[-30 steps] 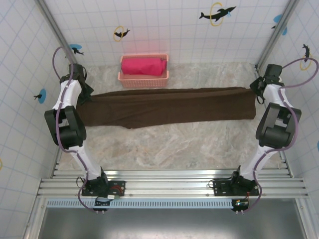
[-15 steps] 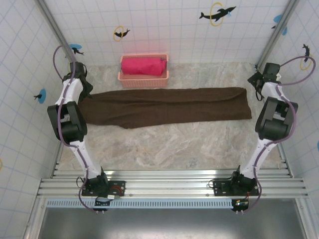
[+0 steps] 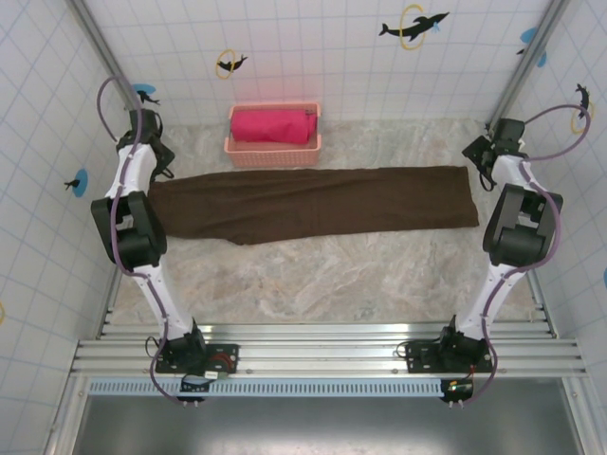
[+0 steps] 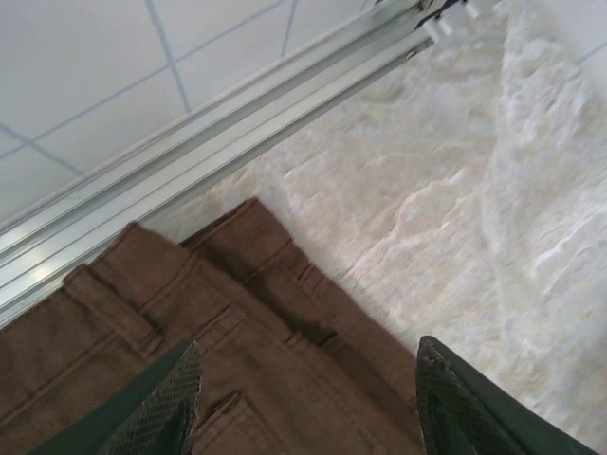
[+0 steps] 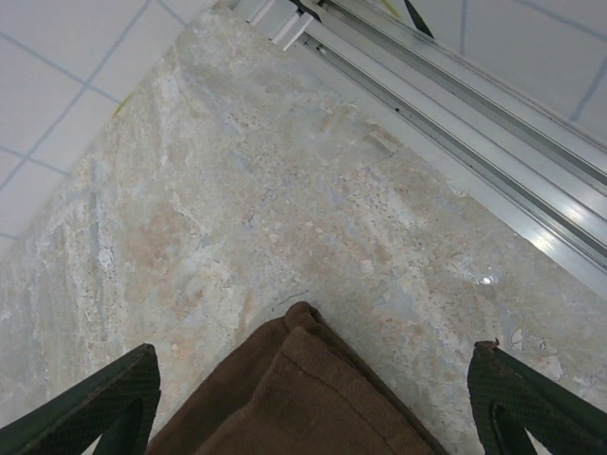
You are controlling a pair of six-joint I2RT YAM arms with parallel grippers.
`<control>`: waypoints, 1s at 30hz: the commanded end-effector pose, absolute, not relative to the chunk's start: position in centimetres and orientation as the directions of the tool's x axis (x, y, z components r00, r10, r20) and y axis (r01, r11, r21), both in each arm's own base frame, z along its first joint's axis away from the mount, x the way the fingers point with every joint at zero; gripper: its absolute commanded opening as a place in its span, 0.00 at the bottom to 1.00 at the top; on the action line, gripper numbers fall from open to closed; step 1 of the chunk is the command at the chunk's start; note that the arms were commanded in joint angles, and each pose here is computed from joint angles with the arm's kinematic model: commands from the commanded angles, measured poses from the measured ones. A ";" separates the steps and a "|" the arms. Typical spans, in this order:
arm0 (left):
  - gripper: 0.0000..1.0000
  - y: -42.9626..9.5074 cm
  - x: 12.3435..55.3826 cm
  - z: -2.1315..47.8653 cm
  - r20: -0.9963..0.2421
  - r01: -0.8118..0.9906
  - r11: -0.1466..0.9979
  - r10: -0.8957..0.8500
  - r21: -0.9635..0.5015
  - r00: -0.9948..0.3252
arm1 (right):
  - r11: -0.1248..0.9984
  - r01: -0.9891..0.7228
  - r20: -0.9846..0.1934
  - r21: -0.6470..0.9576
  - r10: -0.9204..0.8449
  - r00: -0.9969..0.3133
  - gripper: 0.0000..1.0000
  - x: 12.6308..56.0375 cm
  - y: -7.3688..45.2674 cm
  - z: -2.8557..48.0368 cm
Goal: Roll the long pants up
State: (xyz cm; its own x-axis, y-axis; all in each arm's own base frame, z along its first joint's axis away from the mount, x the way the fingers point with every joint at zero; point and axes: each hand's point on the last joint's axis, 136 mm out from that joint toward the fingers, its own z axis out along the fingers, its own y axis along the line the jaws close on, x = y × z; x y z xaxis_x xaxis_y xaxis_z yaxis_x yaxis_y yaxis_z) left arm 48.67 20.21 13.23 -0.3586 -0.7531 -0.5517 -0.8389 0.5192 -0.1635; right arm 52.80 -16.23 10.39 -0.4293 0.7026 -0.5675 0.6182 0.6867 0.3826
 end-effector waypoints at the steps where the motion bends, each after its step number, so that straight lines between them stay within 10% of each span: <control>1: 0.60 19.3 45.9 12.9 -0.520 -0.830 0.549 -0.741 -0.105 -0.424 | 0.697 0.634 -0.539 0.334 0.694 -0.478 0.87 50.7 -15.5 9.9; 21: 0.59 16.4 40.7 11.6 -0.430 -0.785 0.615 -0.730 -0.073 -0.531 | 0.708 0.686 -0.247 0.167 0.704 -0.666 0.84 45.4 -13.3 1.6; 26: 0.59 16.0 40.1 11.8 -0.427 -0.779 0.621 -0.728 -0.081 -0.536 | 0.721 0.668 -0.185 0.184 0.693 -0.697 0.75 45.5 -12.5 0.4; 30: 0.59 15.7 39.3 12.1 -0.425 -0.773 0.630 -0.722 -0.077 -0.546 | 0.730 0.647 -0.143 0.218 0.680 -0.719 0.50 45.8 -11.3 -0.3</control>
